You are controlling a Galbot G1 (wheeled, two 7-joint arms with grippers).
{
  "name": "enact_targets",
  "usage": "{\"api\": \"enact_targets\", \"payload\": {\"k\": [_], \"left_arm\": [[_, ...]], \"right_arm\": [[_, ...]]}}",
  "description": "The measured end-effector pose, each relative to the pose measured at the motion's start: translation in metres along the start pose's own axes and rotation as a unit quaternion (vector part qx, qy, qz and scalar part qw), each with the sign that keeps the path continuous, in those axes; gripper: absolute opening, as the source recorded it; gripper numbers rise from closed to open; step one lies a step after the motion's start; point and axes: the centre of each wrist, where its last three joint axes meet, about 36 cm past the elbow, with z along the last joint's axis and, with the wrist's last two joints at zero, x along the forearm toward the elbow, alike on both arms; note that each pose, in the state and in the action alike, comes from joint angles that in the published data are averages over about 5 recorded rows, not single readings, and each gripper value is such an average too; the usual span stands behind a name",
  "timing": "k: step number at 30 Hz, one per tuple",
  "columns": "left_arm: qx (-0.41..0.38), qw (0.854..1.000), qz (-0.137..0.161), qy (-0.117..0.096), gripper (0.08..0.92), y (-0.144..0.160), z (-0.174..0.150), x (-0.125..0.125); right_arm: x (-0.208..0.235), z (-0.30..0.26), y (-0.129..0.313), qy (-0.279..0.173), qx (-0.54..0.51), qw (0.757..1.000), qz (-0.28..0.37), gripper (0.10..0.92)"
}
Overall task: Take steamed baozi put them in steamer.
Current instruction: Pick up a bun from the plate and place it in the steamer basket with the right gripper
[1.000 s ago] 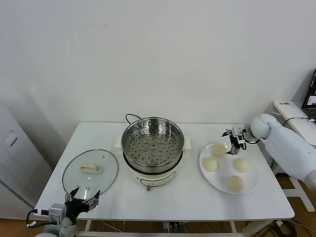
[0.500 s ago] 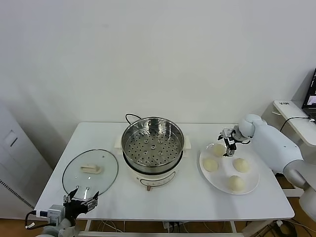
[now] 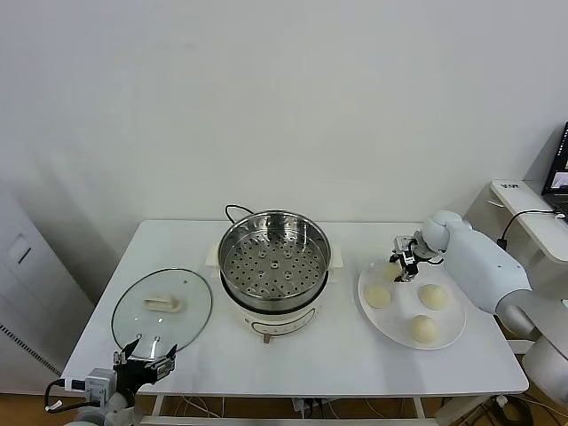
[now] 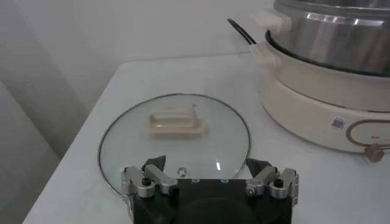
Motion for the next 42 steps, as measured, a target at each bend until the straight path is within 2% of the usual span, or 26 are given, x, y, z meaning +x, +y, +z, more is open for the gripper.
{"api": "enact_targets", "payload": {"k": [6,13,22,27,32,42], "left_arm": [[0.002,1.0,-0.003,0.002,0.823,0.0,0.001,0.002],[0.001,1.0,-0.002,0.004,0.823,0.0,0.002,0.003],[-0.002,1.0,0.002,0.003,0.823,-0.002,-0.001,0.001],[-0.003,1.0,0.004,0.002,0.823,-0.003,-0.002,0.001],[0.0,1.0,0.004,0.002,0.823,-0.004,-0.003,0.002],[-0.002,1.0,0.006,0.0,0.823,-0.005,-0.005,0.004]], "right_arm": [[0.03,-0.007,-0.014,-0.004,0.018,1.0,0.012,0.475],[0.097,-0.032,-0.052,-0.027,0.08,0.996,0.042,0.482],[0.179,-0.085,-0.103,-0.076,0.208,0.972,0.073,0.484],[0.201,-0.13,-0.124,-0.11,0.305,0.943,0.078,0.484],[0.211,-0.18,-0.135,-0.137,0.408,0.899,0.077,0.484],[0.203,-0.255,-0.13,-0.136,0.55,0.822,0.066,0.484]]}}
